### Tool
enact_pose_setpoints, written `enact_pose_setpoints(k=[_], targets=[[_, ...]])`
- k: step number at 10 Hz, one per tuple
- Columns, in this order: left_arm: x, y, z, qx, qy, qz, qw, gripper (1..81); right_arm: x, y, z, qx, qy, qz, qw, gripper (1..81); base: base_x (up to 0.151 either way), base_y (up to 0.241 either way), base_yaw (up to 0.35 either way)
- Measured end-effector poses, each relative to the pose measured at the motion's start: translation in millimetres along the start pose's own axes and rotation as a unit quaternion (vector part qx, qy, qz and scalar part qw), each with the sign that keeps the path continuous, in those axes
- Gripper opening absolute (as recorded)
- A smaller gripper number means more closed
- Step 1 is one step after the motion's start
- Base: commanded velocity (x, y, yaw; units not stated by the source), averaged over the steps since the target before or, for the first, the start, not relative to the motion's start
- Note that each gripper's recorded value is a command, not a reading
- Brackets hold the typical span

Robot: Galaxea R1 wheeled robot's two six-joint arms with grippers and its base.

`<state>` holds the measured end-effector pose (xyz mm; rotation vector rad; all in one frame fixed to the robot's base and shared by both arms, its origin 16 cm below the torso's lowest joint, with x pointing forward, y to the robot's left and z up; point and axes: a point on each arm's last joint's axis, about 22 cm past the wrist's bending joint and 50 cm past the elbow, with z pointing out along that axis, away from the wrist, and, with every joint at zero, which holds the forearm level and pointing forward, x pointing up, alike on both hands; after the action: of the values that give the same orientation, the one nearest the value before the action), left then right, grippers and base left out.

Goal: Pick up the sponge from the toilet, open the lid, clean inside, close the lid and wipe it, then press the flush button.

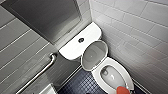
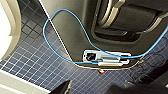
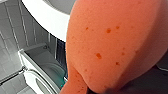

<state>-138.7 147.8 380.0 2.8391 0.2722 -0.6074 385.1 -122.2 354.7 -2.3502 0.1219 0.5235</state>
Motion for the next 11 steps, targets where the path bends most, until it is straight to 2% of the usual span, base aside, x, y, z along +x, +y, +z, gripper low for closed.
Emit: enact_pose_setpoints(k=[1, 4, 6, 9, 11], targets=[[0, 0, 0, 0.0, 0.0, 0.0, 1.0, 81.1, -10, 4, 2, -0.004, -0.009, 0.0, 1.0, 1.0, 0.0, 0.0, 0.0], [3, -1, 0, 0.0, 0.001, 0.001, 1.0, 81.1, -80, 27, 26, -0.018, -0.057, 0.017, 0.9981, 1.0, 0.0, 0.0, 0.0], [13, -3, 1, 0.001, 0.006, 0.001, 1.0, 81.1, -123, 62, 32, -0.049, -0.085, 0.031, 0.9947, 1.0, 0.0, 0.0, 0.0], [63, -39, -3, 0.015, 0.038, 0.002, 0.9992, 81.1, -167, 99, 34, -0.08, -0.105, 0.045, 0.9902, 1.0, 0.0, 0.0, 0.0], [65, -29, -4, -0.006, 0.042, -0.013, 0.999, 81.1, -184, 117, 40, -0.094, -0.107, 0.051, 0.9885, 1.0, 0.0, 0.0, 0.0]])
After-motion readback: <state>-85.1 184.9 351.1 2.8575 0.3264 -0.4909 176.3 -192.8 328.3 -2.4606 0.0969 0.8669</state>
